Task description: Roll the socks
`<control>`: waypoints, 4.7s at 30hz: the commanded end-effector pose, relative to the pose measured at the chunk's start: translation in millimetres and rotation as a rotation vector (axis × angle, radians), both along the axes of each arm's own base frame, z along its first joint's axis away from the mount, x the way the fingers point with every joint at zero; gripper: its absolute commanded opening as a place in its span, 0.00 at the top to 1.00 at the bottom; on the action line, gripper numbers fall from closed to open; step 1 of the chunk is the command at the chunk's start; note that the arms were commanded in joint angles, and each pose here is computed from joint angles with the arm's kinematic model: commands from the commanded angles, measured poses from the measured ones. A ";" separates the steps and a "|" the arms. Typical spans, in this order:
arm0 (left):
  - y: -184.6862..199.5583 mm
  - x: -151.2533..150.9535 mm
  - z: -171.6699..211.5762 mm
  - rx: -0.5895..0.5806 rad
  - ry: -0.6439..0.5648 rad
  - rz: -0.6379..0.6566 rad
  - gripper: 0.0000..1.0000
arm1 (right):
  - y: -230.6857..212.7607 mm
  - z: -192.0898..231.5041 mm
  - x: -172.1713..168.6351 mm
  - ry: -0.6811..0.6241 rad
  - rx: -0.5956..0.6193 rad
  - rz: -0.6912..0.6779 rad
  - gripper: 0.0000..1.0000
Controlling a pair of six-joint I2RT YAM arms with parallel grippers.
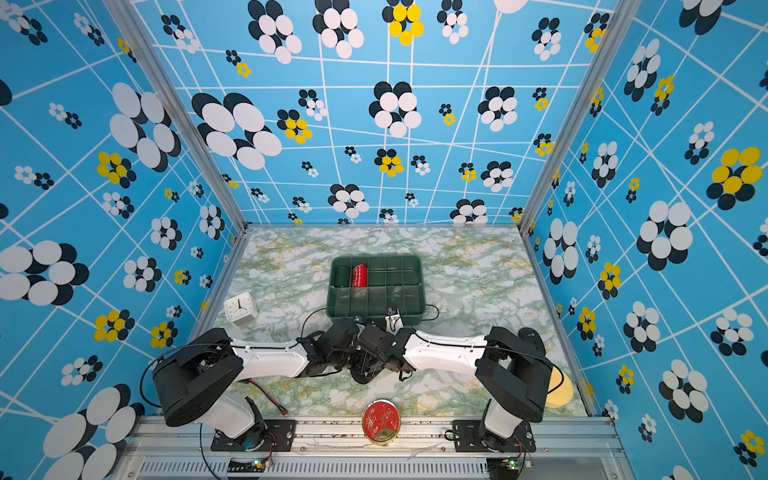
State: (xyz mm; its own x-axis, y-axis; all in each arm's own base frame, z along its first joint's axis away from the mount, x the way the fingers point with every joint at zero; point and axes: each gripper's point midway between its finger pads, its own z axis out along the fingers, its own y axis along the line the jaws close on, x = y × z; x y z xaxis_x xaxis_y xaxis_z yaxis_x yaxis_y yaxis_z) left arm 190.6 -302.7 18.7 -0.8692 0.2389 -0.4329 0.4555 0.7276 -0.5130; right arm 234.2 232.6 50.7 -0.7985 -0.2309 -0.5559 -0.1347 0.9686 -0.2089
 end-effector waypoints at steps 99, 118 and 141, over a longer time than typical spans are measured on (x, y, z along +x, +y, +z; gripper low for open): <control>-10.3 -2.1 -35.3 0.104 0.224 -0.085 1.00 | 30.7 10.5 -28.5 -0.003 0.145 0.161 0.68; -5.7 -3.3 -44.6 0.126 0.225 -0.086 1.00 | -36.0 19.8 -20.4 0.018 0.473 -0.047 0.62; -5.5 -0.2 -44.6 0.196 0.210 -0.096 1.00 | -37.6 -21.8 2.3 0.112 0.502 -0.038 0.75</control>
State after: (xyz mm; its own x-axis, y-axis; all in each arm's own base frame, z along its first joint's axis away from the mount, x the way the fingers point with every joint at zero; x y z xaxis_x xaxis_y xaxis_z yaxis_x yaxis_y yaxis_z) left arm 219.7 -353.6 30.6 -0.8312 0.3534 -0.4292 0.5503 0.6334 -0.5441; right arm 229.0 186.2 22.5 -0.8719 0.0847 -0.4824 -0.0574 0.9605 0.2723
